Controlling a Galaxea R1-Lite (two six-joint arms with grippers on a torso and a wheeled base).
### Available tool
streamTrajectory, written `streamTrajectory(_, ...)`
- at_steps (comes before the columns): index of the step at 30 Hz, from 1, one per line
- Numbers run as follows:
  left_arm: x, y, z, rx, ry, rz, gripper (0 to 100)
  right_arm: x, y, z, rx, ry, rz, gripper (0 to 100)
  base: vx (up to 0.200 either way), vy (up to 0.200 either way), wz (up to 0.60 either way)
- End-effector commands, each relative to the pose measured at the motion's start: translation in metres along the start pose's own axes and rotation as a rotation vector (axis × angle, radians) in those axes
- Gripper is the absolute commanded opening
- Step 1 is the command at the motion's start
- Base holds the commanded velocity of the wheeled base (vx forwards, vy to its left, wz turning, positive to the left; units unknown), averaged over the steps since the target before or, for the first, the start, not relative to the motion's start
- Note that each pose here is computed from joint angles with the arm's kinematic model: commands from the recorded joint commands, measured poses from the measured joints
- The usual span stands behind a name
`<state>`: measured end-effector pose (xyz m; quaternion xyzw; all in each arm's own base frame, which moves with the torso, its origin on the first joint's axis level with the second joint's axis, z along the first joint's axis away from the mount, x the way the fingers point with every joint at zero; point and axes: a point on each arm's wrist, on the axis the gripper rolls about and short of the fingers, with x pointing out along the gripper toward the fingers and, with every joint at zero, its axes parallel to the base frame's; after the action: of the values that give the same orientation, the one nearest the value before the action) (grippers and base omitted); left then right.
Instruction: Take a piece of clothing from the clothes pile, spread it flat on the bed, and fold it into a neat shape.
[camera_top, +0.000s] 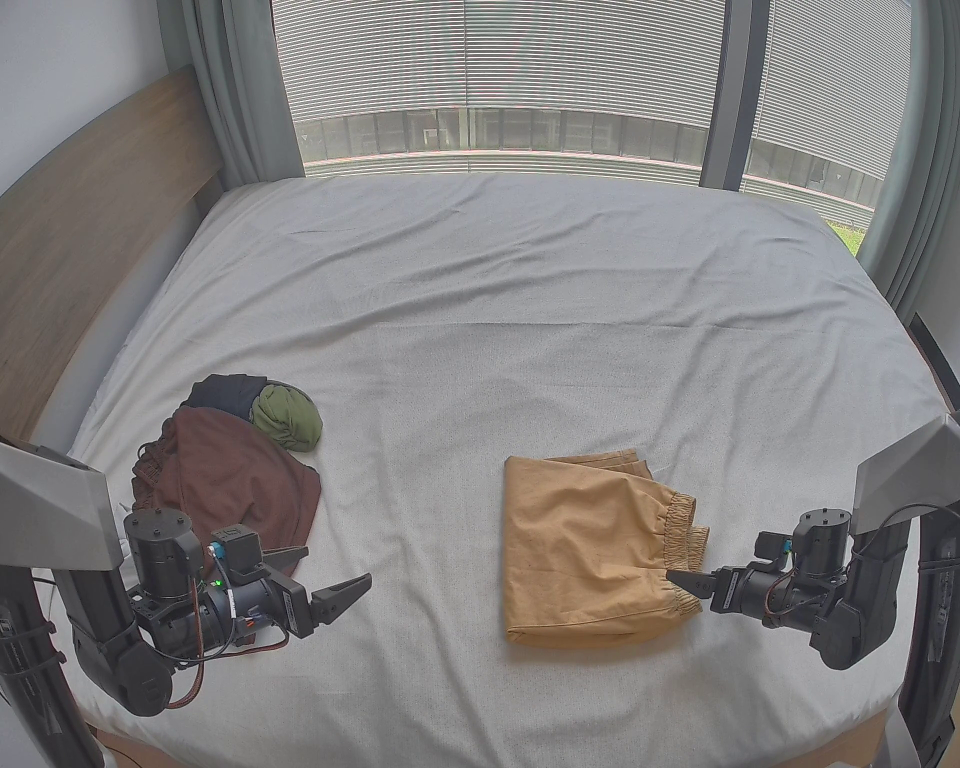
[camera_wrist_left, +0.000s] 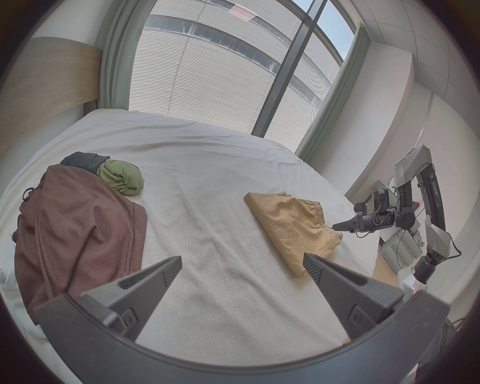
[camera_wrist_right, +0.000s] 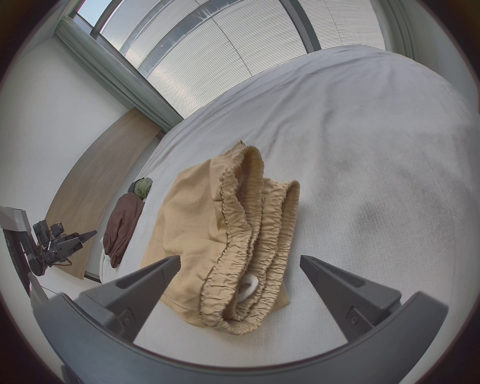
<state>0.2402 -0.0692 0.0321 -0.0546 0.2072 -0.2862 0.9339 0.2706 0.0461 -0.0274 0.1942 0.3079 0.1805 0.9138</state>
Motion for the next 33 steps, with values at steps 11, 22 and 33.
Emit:
streamTrajectory(11,0.004,0.000,-0.006,-0.006,0.026,-0.003,100,0.029,-0.017,-0.023,0.051,0.079,-0.009,100,0.000,0.000,0.00)
streamTrajectory(22,0.004,0.000,-0.006,-0.005,0.027,-0.006,100,0.036,-0.007,-0.026,0.132,0.111,0.068,100,0.000,0.000,0.00)
streamTrajectory(33,0.004,-0.001,-0.004,-0.002,0.018,-0.007,100,0.044,0.007,-0.031,0.154,0.139,0.120,100,0.000,0.000,0.00)
